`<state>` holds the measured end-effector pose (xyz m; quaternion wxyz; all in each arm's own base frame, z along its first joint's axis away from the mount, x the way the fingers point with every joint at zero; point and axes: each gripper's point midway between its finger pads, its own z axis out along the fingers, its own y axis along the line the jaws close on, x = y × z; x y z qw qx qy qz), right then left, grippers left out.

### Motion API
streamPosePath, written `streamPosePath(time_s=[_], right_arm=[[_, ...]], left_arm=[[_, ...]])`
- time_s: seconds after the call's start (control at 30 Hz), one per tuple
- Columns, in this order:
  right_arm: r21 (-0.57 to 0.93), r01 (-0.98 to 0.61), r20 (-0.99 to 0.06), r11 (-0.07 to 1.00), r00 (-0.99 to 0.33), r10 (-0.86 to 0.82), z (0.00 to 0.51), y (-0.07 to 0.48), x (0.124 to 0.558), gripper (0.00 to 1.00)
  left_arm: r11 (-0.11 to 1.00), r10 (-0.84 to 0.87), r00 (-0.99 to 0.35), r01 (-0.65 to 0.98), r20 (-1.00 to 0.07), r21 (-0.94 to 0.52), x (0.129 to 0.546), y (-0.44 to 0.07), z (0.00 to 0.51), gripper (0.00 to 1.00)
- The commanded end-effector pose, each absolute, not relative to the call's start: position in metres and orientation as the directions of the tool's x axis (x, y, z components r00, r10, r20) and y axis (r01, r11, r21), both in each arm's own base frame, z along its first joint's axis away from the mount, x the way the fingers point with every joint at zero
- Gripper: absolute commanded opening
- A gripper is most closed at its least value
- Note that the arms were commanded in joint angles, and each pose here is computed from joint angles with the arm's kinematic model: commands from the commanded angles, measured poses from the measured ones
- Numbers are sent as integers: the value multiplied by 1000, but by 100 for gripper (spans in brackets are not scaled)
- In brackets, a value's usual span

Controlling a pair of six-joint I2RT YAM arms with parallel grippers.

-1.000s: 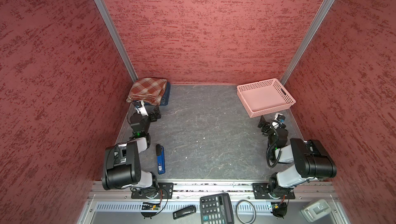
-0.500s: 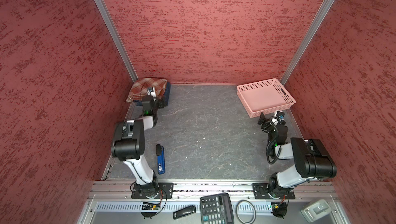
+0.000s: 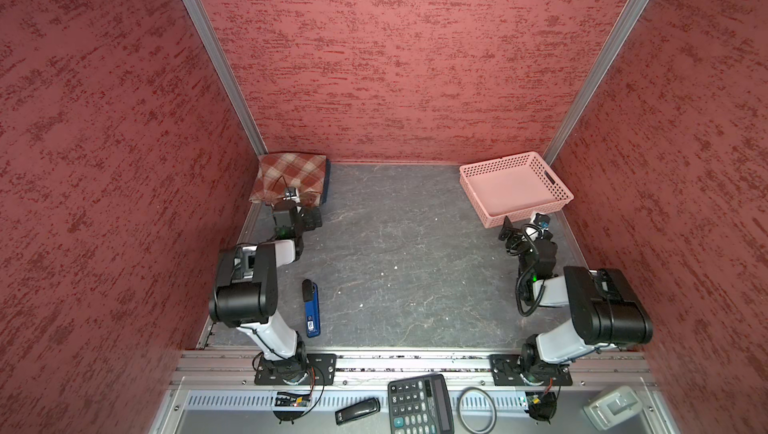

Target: Fold and stack the skirts

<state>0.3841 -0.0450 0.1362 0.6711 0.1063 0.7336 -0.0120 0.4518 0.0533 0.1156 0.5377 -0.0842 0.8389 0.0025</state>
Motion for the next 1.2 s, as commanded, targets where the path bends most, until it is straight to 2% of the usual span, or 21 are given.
streamPosePath(time_s=[0.0,0.17,0.3,0.37,0.43,0.5,0.53,0.6,0.67,0.7,0.8,0.83,1.17], right_arm=[[110,162,-989,981,-79,124,136,-43,384,99],[111,164,-989,980,-79,125,136,-43,384,99],[110,162,-989,981,-79,124,136,-42,384,99],[111,161,-989,981,-77,125,137,-42,383,99],[111,158,-990,981,-71,123,137,-41,382,99],[112,164,-990,980,-65,124,137,-43,380,99],[114,166,-990,980,-62,125,137,-43,379,99],[116,171,-990,979,-58,127,138,-44,378,99],[115,175,-990,978,-60,127,137,-45,379,99],[116,175,-990,978,-59,128,138,-45,379,99],[112,183,-989,977,-72,127,136,-46,382,99],[112,185,-989,976,-72,127,136,-46,382,99],[107,174,-990,979,-70,121,137,-43,381,99]], left_arm=[[985,-167,-285,-19,-944,-169,460,24,165,100],[979,-196,-363,-29,-911,-200,429,18,164,100],[988,-152,-266,-73,-952,-137,409,25,169,100],[984,-180,-293,-70,-939,-167,408,30,163,100],[990,-143,-330,-52,-933,-133,399,20,139,100],[997,-55,-325,-76,-944,-32,399,6,132,100],[998,-58,-305,-40,-950,-48,404,2,132,100],[996,-60,-265,-79,-962,-41,401,7,125,100],[991,-82,-148,-116,-986,-65,392,19,123,100],[986,-110,-209,-147,-972,-80,389,22,115,100],[985,-130,-243,-146,-961,-97,398,26,114,100],[986,-115,-213,-143,-970,-86,399,25,117,100],[986,-110,-233,-152,-966,-76,398,24,115,100]])
